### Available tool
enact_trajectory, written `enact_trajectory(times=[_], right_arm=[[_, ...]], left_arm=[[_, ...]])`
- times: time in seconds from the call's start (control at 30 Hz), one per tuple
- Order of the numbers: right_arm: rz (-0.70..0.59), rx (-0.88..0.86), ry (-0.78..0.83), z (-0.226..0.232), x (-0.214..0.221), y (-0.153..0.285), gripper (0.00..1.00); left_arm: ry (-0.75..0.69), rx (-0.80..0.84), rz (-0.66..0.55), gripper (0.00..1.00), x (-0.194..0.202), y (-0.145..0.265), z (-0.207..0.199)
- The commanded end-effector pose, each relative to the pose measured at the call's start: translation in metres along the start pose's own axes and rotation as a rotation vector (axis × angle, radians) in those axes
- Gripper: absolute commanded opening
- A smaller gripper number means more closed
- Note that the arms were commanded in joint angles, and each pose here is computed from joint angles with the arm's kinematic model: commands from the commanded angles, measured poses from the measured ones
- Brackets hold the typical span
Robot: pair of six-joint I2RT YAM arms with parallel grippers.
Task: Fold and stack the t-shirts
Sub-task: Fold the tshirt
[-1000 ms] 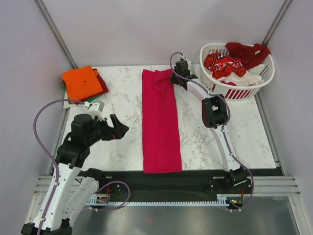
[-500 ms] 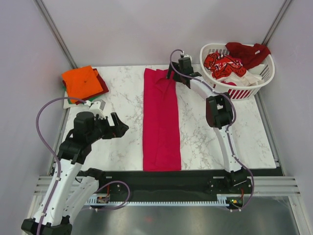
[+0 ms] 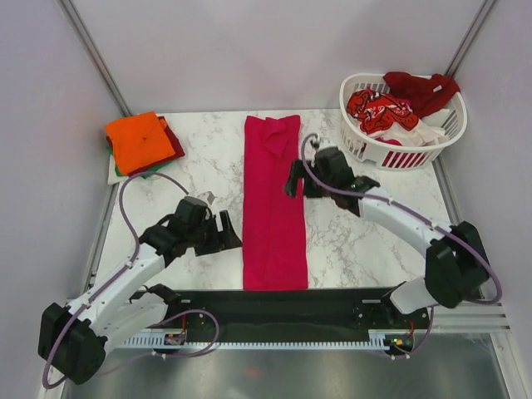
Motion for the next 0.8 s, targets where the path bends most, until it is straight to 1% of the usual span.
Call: enact_trajectory(times=[0.0,0.03,0.07,0.1,0.13,0.17,0.2,0.23,0.27,0.3,0.37,0.47,0.6,0.73,0.77], right_arm=[[0.204,0.035,-0.067,-0.03,0.078,0.024,0.95],[0.231,0.024,-0.089,-0.032,0.092,0.03,0.95],[0.298,0.025,-0.08,-0.039,0.12,0.038,0.9],[0.311,-0.01,-0.084,-0.036,0.128,0.05,0.88],[0.331,-0.01,-0.084,-0.038,0.138,0.056,0.87],[0.379,0.01,-0.09,-0.045,0.161,0.065,0.83],[0.36,0.002,-0.097,-0.046,0.164,0.075,0.82],[0.37,0.006,-0.106,-0.049,0.171,0.08,0.8],[0.4,0.028,-0.129,-0.056,0.187,0.086,0.76],[0.388,0.003,-0.141,-0.056,0.189,0.093,0.74],[0.417,0.008,-0.169,-0.06,0.205,0.099,0.7],[0.429,-0.024,-0.167,-0.056,0.217,0.104,0.66],[0.465,-0.006,-0.155,-0.053,0.233,0.103,0.64],[0.464,0.01,-0.145,-0.051,0.241,0.101,0.6],[0.475,0.021,-0.143,-0.053,0.245,0.1,0.58]], left_arm=[[0.092,0.025,-0.041,0.84,0.006,-0.009,-0.011],[0.084,0.026,-0.019,0.82,0.015,-0.012,-0.011],[0.084,0.024,-0.009,0.82,0.019,-0.015,-0.011],[0.092,0.017,-0.002,0.81,0.024,-0.017,-0.011],[0.089,0.01,0.016,0.81,0.028,-0.021,-0.011],[0.071,0.01,0.04,0.8,0.037,-0.024,-0.011],[0.075,-0.002,0.044,0.79,0.04,-0.026,-0.011],[0.073,-0.008,0.054,0.79,0.044,-0.028,-0.011],[0.063,-0.012,0.068,0.79,0.051,-0.03,-0.011],[0.072,-0.019,0.067,0.79,0.053,-0.031,-0.01],[0.073,-0.012,0.072,0.77,0.059,-0.033,-0.009],[0.083,0.001,0.084,0.75,0.066,-0.037,-0.009],[0.087,-0.009,0.104,0.72,0.075,-0.042,-0.01],[0.095,-0.022,0.117,0.7,0.084,-0.044,-0.007],[0.105,-0.023,0.116,0.69,0.086,-0.044,-0.007]])
Point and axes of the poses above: each gripper's point midway between its finger pads, its own y axis back along the fingers, its own z axis along the line the jaws close on, x = y × z, the point moved 8 cm from there along y, back along the fingers, and after that the axes turned 8 degrees about -y, right-handed, at the moved point
